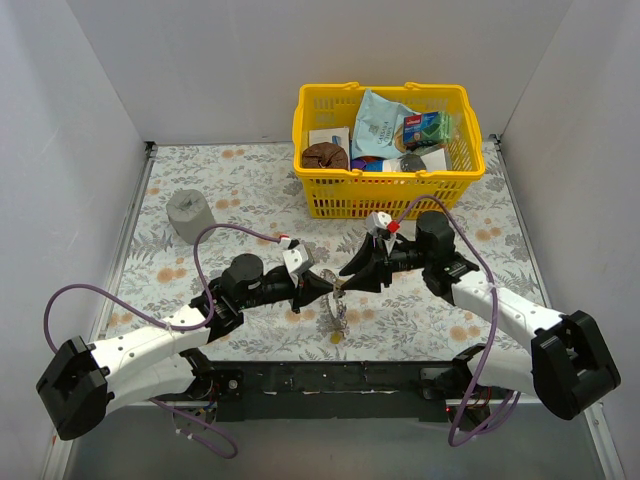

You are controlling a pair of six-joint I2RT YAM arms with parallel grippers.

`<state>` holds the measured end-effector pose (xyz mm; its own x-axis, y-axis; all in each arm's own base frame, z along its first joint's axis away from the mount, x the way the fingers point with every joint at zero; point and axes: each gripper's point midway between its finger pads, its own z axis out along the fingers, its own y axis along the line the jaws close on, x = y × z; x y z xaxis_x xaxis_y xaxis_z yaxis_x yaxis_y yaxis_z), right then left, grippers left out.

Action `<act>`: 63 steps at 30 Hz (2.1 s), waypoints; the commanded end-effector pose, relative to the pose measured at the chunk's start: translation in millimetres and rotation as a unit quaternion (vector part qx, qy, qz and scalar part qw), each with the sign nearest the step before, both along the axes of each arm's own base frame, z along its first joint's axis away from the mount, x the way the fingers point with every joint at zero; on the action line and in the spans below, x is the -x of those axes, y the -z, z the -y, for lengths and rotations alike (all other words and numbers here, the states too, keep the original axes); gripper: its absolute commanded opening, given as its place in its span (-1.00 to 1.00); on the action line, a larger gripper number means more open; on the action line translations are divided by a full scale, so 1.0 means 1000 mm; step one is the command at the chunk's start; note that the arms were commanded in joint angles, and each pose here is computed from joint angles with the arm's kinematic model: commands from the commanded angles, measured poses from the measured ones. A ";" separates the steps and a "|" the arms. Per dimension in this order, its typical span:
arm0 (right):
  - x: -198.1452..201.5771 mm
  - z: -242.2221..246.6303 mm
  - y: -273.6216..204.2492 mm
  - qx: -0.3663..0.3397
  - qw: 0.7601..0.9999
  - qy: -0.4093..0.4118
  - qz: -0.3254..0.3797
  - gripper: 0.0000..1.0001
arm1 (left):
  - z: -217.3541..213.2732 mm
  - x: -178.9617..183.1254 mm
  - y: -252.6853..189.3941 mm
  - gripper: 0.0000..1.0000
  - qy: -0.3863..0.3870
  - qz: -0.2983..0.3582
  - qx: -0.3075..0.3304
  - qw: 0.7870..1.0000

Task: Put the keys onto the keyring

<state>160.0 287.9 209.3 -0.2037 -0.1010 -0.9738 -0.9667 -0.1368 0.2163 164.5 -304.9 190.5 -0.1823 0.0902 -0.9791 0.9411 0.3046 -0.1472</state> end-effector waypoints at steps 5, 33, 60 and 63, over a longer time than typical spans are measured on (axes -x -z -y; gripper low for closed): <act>0.008 -0.007 0.005 -0.005 1.000 -0.021 -0.005 -0.13 | 0.007 0.001 -0.046 -1.00 0.012 0.036 0.053 0.998; -0.009 -0.007 0.029 0.076 0.996 0.022 -0.031 -0.97 | 0.005 -0.006 -0.037 -0.37 -0.004 0.019 0.016 1.000; -0.013 0.024 0.060 0.232 0.967 0.102 -0.026 -0.97 | 0.022 -0.009 0.011 0.19 0.055 0.079 -0.021 0.995; -0.009 0.022 0.055 0.227 0.970 0.089 -0.017 -0.97 | 0.028 -0.004 0.020 0.16 0.086 0.077 -0.029 0.993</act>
<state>169.9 257.8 125.1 -0.3792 -0.5010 -0.7779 -0.9252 0.2171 0.3111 176.2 -323.6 166.9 -0.0908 0.1815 -0.9792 0.9702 0.2379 -0.0459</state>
